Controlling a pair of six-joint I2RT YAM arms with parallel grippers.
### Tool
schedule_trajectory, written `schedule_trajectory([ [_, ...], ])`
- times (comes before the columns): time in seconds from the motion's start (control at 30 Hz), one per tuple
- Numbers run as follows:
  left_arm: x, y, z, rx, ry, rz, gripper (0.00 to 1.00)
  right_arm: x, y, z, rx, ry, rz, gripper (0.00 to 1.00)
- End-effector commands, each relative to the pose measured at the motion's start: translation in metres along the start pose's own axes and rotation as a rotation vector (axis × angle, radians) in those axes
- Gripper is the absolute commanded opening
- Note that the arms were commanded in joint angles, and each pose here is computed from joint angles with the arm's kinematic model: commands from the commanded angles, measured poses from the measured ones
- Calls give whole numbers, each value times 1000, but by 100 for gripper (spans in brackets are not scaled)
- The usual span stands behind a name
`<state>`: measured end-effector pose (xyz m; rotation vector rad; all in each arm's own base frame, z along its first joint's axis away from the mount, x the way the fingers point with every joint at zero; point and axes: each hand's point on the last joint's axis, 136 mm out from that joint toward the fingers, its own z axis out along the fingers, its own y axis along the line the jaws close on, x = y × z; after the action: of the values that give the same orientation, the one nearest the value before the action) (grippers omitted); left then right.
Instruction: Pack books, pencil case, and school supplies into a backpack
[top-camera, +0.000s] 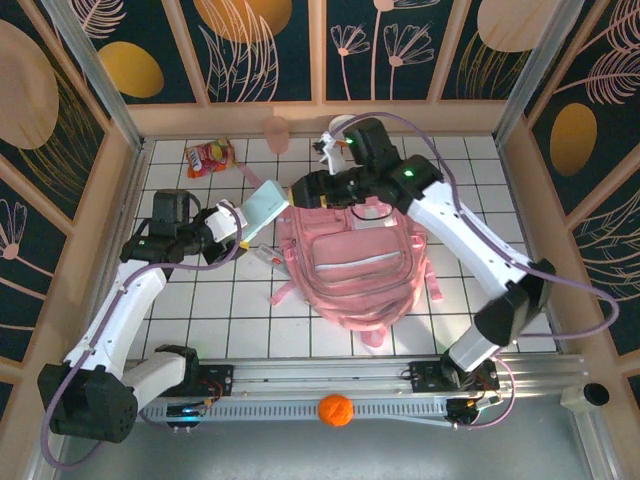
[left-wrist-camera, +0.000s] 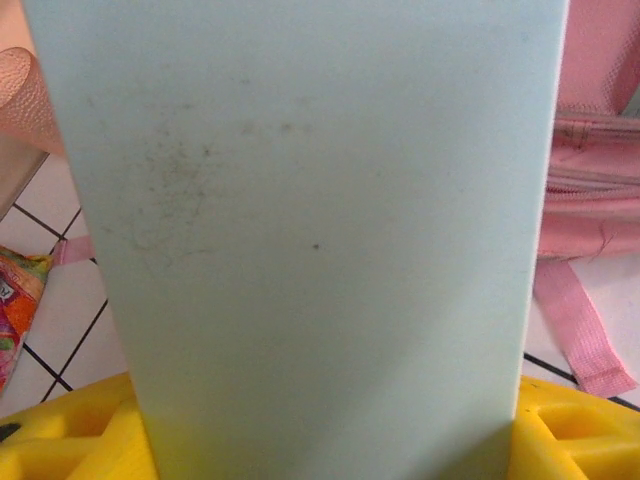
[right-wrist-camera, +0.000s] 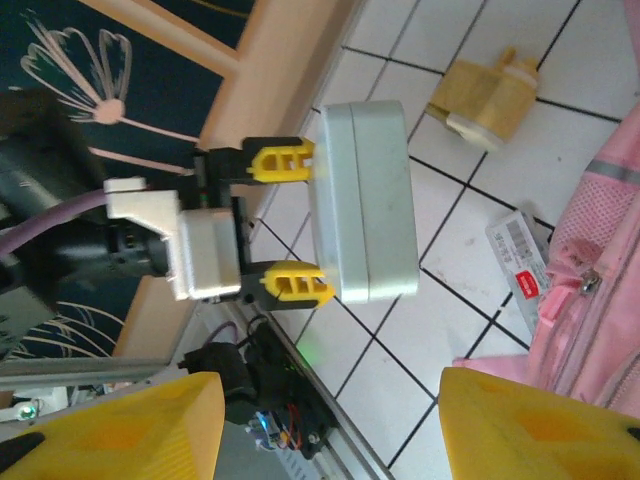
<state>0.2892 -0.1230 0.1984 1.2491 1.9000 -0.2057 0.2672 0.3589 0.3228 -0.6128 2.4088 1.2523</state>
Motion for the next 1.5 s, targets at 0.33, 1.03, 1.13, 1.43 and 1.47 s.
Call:
schedule_trajectory([
  [0.33, -18, -26, 3, 54, -38, 136, 12, 10, -15, 45, 39, 221, -93, 51],
  [1.03, -86, -40, 32, 42, -220, 124, 70, -3, -76, -93, -74, -214, 185, 15],
  [1.13, -101, -63, 53, 71, -223, 161, 75, 4, -118, -157, -25, -413, 297, 13],
  [1.43, -143, -162, 97, 274, -294, 243, 80, 49, -197, -252, 198, -675, 551, 13],
  [1.47, -146, -171, 101, 289, -299, 246, 80, 50, -198, -252, 199, -678, 553, 13],
])
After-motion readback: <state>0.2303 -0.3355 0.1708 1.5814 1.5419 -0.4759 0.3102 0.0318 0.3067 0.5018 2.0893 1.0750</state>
